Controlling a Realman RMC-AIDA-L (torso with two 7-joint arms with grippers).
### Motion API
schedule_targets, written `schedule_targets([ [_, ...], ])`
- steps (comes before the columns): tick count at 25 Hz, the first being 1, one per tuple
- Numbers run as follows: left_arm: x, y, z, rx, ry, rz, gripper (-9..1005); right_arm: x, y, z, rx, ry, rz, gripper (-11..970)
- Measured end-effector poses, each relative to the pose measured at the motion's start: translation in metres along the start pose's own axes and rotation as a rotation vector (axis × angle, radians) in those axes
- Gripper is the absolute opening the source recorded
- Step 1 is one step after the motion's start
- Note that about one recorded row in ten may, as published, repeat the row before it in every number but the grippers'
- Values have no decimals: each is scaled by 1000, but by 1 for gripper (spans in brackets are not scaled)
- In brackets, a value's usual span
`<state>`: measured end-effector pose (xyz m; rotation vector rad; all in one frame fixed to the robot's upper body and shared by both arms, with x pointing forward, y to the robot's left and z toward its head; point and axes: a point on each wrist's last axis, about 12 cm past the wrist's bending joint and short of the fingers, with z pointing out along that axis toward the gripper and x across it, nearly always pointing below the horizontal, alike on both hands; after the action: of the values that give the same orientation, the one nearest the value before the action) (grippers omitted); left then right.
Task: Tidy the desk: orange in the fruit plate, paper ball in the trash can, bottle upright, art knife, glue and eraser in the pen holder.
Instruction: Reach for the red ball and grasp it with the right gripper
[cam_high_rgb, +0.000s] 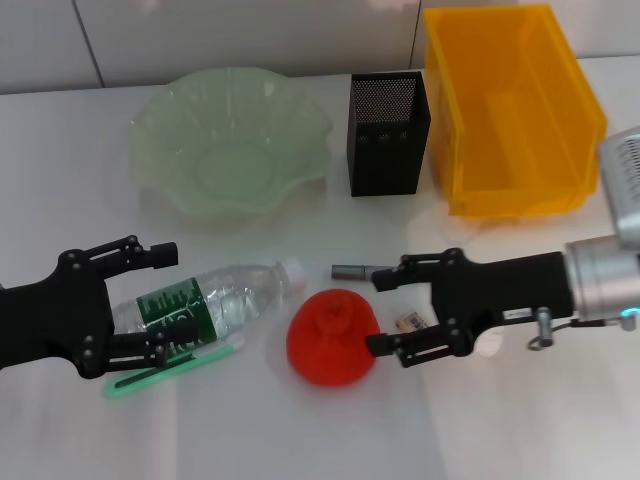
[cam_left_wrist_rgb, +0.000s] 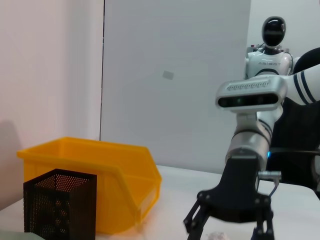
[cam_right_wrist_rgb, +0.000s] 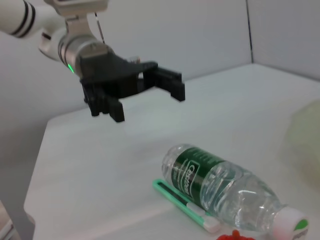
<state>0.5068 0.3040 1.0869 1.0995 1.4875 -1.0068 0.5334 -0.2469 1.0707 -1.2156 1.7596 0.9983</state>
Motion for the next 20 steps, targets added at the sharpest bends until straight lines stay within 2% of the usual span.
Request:
schedule_targets([
  [8,2,-1,-2,-8,4,-5,824,-1,-10,35,14,88,-11,763],
  [15,4,-3,-4,-13,6,-10,822,-2,-9,49,11,103,-47,752],
  [20,5,-4,-4,-15,6,-11,820,-1,-7,50,7,114,-79,745],
])
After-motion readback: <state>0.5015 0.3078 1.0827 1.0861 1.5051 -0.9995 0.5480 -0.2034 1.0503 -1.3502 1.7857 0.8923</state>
